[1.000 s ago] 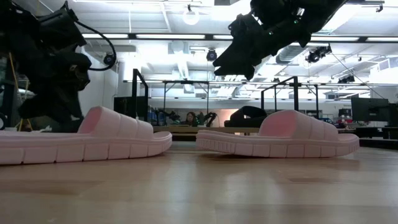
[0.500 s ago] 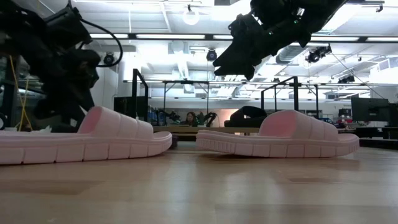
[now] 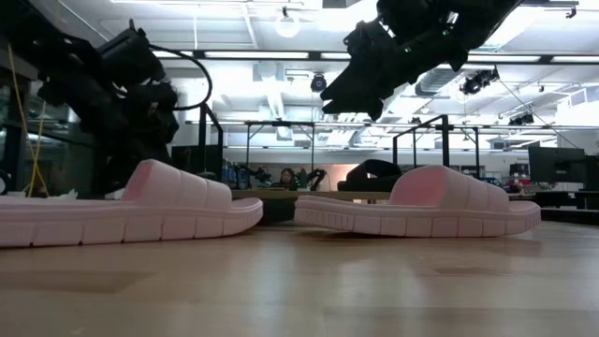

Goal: Pick and place slides into the shelf
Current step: Put the black slide on the shelf

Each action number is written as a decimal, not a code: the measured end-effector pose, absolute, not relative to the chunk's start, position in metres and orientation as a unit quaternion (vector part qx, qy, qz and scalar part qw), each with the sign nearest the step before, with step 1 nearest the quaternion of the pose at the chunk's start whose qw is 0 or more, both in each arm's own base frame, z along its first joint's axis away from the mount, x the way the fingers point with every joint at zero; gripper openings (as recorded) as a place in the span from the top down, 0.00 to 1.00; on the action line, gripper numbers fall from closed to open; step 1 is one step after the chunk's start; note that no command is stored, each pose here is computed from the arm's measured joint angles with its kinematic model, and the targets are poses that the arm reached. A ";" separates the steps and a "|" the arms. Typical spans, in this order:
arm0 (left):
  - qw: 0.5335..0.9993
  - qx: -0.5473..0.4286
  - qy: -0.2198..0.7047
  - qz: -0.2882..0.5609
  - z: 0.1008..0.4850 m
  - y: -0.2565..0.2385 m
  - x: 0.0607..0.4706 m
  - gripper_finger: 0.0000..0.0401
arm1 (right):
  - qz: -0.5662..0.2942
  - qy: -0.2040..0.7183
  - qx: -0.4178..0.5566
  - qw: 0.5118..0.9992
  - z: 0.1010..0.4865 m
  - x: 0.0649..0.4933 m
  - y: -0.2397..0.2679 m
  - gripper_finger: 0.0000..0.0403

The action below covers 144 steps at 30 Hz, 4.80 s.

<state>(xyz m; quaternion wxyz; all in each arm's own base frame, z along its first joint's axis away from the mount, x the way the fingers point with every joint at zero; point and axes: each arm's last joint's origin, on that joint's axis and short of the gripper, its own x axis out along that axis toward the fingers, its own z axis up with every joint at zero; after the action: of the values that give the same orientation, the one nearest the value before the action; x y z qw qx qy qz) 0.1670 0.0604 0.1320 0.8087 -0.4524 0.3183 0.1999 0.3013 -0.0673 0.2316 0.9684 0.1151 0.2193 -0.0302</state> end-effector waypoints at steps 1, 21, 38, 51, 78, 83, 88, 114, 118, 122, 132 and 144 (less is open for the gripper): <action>0.812 -0.451 0.318 0.190 0.132 0.060 0.168 0.68 | -0.030 0.219 0.115 0.968 0.232 0.301 -0.067 0.56; 0.850 -0.440 0.269 0.109 0.144 0.061 0.179 0.98 | -0.030 0.219 0.114 0.969 0.232 0.301 -0.067 0.56; 0.878 -0.427 0.208 0.064 0.169 0.059 0.177 1.00 | 0.004 0.237 0.080 0.968 0.228 0.302 -0.059 0.56; 0.877 -0.429 0.208 0.061 0.170 0.059 0.177 1.00 | -0.042 0.246 -0.225 0.942 0.220 0.317 -0.014 0.56; 0.877 -0.433 0.204 0.052 0.171 0.059 0.178 1.00 | -0.081 0.208 -0.362 0.905 0.176 0.361 0.002 0.56; 0.877 -0.433 0.203 0.051 0.171 0.059 0.178 1.00 | -0.069 0.195 -0.375 0.903 0.180 0.378 0.014 0.56; 0.877 -0.433 0.202 0.050 0.172 0.059 0.178 1.00 | -0.062 0.229 -0.389 0.890 0.173 0.390 0.021 0.56; 0.879 -0.431 0.198 0.041 0.173 0.058 0.179 1.00 | -0.099 0.240 -0.393 0.882 0.172 0.404 0.023 0.56; 0.879 -0.431 0.198 0.041 0.173 0.059 0.179 1.00 | -0.125 0.247 -0.392 0.877 0.172 0.403 0.022 0.56; 0.880 -0.430 0.197 0.040 0.173 0.059 0.179 1.00 | -0.109 0.245 -0.392 0.880 0.171 0.403 0.022 0.56; 0.879 -0.431 0.198 0.040 0.173 0.058 0.179 1.00 | -0.053 0.242 -0.397 0.884 0.168 0.402 0.030 0.56; 0.879 -0.431 0.199 0.040 0.173 0.058 0.179 1.00 | 0.007 0.222 -0.385 0.896 0.168 0.403 0.034 0.56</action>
<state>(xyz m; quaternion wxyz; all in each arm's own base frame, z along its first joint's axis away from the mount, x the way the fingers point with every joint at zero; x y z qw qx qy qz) 0.1785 0.0585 0.1728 0.8792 -0.4311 0.1988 0.0403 0.4030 0.0343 0.1677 0.8960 -0.3847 0.2218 0.0067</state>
